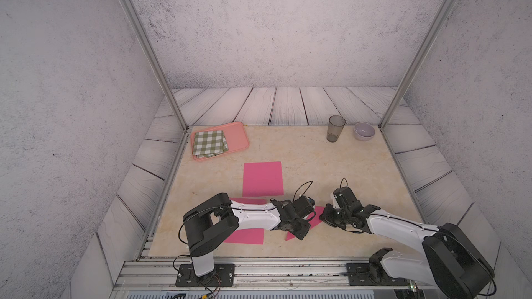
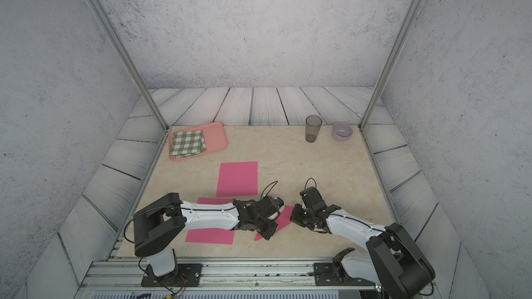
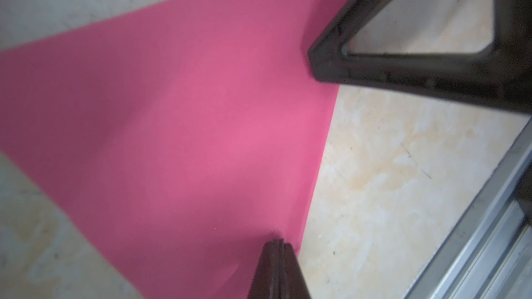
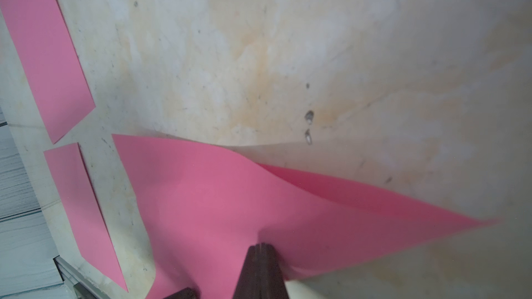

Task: Fold the square paper diagonally
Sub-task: Fold the paper at the center of the board.

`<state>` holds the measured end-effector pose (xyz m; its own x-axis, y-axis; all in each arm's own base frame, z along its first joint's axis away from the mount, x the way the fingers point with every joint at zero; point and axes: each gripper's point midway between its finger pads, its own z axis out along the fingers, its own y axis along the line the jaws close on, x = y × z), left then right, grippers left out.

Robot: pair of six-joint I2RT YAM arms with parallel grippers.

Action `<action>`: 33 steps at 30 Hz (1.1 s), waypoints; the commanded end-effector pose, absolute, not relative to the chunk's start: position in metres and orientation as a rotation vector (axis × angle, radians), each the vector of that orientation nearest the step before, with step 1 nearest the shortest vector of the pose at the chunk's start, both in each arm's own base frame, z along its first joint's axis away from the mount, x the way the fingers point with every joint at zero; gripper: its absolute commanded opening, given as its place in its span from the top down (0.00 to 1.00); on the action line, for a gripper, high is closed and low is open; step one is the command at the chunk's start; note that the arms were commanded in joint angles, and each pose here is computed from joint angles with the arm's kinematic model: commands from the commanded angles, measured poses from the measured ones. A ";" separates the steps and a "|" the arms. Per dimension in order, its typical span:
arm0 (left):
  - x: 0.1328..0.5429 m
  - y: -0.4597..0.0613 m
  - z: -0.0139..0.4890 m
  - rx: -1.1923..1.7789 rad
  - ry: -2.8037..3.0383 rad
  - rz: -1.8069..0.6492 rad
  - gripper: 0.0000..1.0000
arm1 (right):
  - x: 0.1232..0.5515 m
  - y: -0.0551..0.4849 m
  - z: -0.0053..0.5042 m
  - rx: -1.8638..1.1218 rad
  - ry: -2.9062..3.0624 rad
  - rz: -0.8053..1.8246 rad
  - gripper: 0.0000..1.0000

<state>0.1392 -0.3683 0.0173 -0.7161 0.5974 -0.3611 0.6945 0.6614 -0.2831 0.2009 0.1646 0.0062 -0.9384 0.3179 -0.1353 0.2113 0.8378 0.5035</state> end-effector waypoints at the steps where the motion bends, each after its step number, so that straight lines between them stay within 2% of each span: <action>1: 0.123 -0.337 0.008 1.089 2.730 -0.512 1.00 | 0.152 0.109 -0.045 0.525 3.008 0.314 0.99; 16: 0.105 -0.299 0.022 1.059 2.779 -0.390 1.00 | 0.155 0.108 -0.046 0.519 3.006 0.298 1.00; 21: 0.109 -0.291 0.042 0.988 2.735 -0.402 1.00 | 0.155 0.109 -0.046 0.511 3.005 0.300 1.00; 27: 0.133 -0.308 0.114 0.852 2.553 -0.508 1.00 | 0.156 0.109 -0.046 0.498 3.000 0.308 1.00; 29: 0.139 -0.325 0.135 0.827 2.475 -0.610 1.00 | 0.157 0.109 -0.045 0.496 2.997 0.310 1.00; 33: 0.136 -0.362 0.143 0.868 2.442 -0.765 1.00 | 0.157 0.110 -0.046 0.485 3.000 0.310 1.00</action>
<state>0.1346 -0.3394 0.1387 -0.7090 0.4471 -0.5454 0.6644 0.6828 -0.3039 0.2076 0.1681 0.0064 -0.9372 0.3159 -0.1477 0.2018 0.8367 0.5091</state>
